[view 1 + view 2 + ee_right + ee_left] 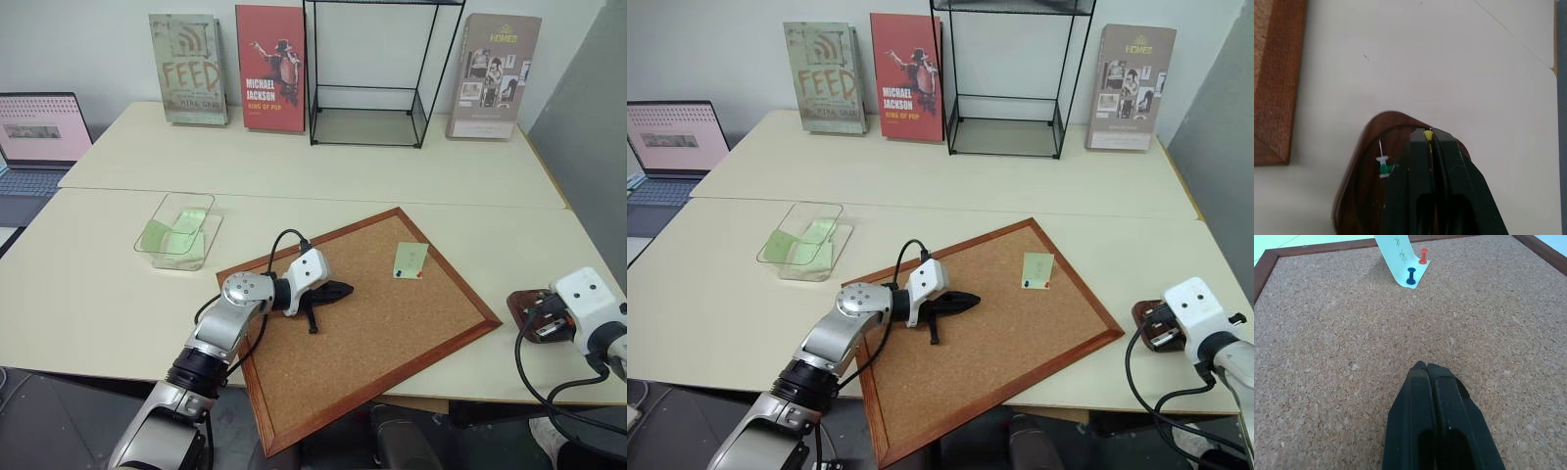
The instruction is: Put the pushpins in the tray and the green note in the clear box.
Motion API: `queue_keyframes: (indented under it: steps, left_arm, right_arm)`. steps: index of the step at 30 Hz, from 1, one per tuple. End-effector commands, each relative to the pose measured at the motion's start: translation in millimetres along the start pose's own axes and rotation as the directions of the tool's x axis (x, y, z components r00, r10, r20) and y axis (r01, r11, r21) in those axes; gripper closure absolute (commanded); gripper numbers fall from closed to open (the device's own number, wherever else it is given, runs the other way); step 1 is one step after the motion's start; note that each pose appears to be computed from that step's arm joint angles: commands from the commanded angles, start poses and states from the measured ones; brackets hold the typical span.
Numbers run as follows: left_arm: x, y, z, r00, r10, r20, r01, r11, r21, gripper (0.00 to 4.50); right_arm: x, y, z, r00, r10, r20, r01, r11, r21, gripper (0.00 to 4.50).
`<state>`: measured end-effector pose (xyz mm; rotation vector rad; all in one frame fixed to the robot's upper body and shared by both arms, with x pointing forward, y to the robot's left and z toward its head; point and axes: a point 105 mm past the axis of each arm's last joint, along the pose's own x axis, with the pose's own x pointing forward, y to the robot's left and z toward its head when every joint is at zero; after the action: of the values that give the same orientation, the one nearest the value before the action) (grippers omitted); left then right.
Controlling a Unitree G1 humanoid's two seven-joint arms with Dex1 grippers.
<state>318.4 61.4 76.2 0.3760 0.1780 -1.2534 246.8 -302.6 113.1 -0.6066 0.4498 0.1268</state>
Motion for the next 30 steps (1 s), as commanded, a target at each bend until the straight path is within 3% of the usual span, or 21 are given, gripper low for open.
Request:
queue_keyframes:
  steps: [1, 15, 30]
  left_arm:
    - [5.5, -13.3, -6.4, 0.998, -0.048, -0.026, 0.048, 0.999, -0.006, 4.5]
    - [9.8, -20.1, -4.9, 0.998, -0.062, -0.016, 0.062, 0.998, -0.013, 4.5]
    - [10.5, -18.3, -5.2, 0.998, -0.06, -0.015, 0.06, 0.998, -0.013, 4.5]
  right_arm:
    - [-7.2, -10.8, -1.6, 0.999, -0.034, -0.008, 0.034, 0.999, -0.028, 4.45]
    - [-9.6, -15.6, -12.3, 0.999, -0.019, -0.042, 0.019, 1.0, -0.009, 1.68]
    - [-18.1, -11.7, -8.3, 0.996, 0.084, -0.006, -0.083, 0.985, 0.153, 1.68]
